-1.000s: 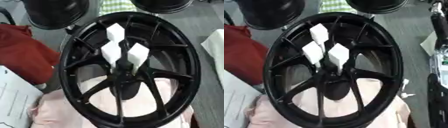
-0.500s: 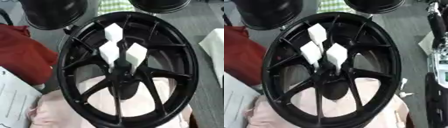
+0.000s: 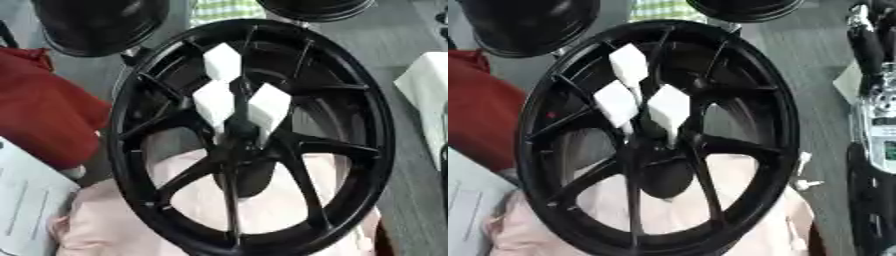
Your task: Pull the pin out of the wheel hub.
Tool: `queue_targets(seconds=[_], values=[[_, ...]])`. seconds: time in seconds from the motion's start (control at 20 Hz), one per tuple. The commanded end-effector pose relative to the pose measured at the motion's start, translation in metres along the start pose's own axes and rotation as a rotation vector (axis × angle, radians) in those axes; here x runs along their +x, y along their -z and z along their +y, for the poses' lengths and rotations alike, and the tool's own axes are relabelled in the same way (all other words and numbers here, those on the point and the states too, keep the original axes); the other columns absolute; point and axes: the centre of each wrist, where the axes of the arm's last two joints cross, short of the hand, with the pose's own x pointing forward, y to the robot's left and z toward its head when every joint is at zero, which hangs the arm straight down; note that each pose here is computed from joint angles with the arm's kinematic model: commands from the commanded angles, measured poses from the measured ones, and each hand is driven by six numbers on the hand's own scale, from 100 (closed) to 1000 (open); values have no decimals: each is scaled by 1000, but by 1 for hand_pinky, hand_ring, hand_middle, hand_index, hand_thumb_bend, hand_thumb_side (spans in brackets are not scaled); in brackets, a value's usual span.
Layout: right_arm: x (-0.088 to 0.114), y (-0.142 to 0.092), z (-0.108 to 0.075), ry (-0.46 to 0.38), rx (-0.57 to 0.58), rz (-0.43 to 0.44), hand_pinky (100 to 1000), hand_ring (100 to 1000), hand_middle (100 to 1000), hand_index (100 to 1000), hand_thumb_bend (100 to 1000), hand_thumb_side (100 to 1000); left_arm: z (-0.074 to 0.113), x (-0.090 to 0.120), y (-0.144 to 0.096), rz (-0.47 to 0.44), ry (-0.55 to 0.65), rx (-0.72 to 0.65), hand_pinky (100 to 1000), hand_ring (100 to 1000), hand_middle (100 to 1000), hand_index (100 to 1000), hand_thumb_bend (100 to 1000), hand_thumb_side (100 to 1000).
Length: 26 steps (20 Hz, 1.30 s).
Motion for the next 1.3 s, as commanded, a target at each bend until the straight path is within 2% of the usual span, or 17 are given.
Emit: queue_targets(seconds=[0.05,0.25,0.45,0.55,0.9,1.3], values=[[15,8,-11,-32,-24,-58,869,820,582,742,100,544,25,18,17,-66,165,-161,690,669,597,729,100,377],[16,9,-14,-51,-25,-58,870,820,582,742,100,543,41,38,42,-144,297,-353,710,681,609,737,100,353],[15,8,-15,-64,-19,-53,871,821,581,743,100,541,45,57,65,-203,394,-541,723,676,592,745,100,363],[14,8,-15,-74,-11,-50,871,821,581,744,100,539,43,65,78,-236,421,-617,726,667,598,749,100,400],[11,7,-15,-91,1,-39,872,821,582,745,100,539,29,82,130,-353,408,-794,723,673,606,752,100,455],[8,5,-12,-86,17,-29,873,822,582,746,100,540,1,85,180,-431,356,-919,717,669,604,752,100,526]])
